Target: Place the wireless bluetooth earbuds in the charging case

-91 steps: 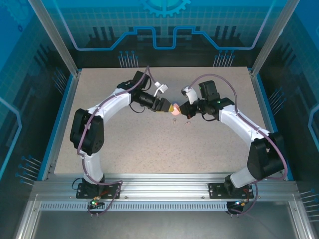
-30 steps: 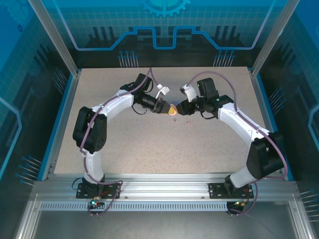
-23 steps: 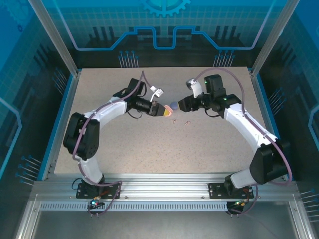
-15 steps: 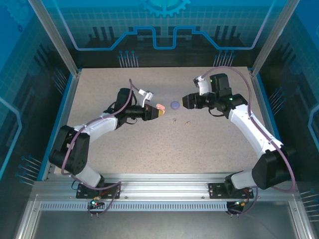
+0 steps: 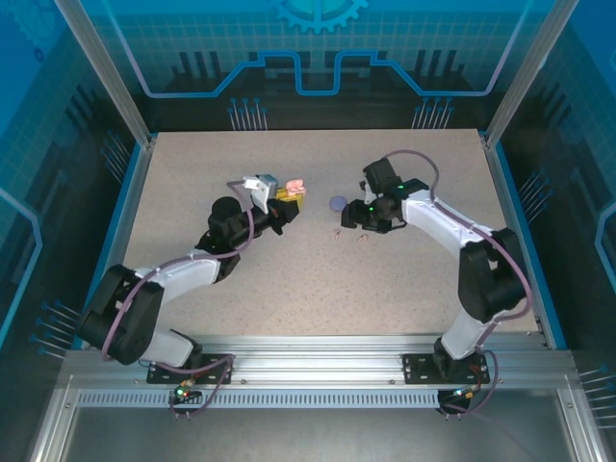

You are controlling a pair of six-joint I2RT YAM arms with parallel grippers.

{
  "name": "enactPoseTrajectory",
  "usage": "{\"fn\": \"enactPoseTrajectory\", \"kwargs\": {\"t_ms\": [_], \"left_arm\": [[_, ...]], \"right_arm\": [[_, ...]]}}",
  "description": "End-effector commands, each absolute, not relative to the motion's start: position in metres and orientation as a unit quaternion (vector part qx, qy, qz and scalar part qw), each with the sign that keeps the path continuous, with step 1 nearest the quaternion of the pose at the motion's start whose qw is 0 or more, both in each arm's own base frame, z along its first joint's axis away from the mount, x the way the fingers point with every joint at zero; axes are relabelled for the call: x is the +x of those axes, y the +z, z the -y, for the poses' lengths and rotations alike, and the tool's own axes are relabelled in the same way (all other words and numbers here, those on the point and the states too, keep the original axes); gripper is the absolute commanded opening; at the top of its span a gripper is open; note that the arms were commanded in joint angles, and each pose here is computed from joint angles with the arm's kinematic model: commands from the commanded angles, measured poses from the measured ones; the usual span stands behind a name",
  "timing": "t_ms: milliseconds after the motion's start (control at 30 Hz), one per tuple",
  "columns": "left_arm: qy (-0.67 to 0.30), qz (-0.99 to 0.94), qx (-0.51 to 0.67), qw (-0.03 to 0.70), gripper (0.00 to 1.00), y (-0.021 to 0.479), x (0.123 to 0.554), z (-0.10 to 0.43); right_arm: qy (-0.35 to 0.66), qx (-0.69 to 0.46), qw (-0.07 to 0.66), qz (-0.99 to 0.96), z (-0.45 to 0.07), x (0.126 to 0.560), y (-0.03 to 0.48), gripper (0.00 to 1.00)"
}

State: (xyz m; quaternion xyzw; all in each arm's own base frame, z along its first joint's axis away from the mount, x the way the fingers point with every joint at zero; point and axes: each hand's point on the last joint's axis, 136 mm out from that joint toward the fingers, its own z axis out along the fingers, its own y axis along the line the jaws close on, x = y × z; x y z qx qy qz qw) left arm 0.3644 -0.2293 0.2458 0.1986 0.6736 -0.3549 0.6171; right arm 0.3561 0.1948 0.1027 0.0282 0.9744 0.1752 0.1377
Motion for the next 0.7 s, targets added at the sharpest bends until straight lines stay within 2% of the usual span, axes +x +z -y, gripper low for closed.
{"fn": "enactPoseTrajectory", "kwargs": {"t_ms": [0, 267, 500, 667], "left_arm": [[-0.322, -0.614, 0.211, 0.689, 0.00, 0.285, 0.354, 0.220], [-0.296, -0.582, 0.198, 0.731, 0.00, 0.315, 0.339, 0.210], [-0.272, -0.564, 0.144, 0.766, 0.00, 0.339, 0.341, 0.190], [-0.276, -0.558, 0.148, 0.769, 0.00, 0.348, 0.339, 0.192]], "right_arm": [[0.142, 0.048, 0.131, -0.980, -0.203, 0.362, 0.102, 0.61], [0.108, 0.043, 0.112, -0.987, -0.227, 0.375, 0.085, 0.59], [0.041, 0.048, 0.093, -0.994, -0.221, 0.374, 0.066, 0.56], [0.021, 0.050, 0.084, -0.995, -0.223, 0.376, 0.051, 0.52]]}}
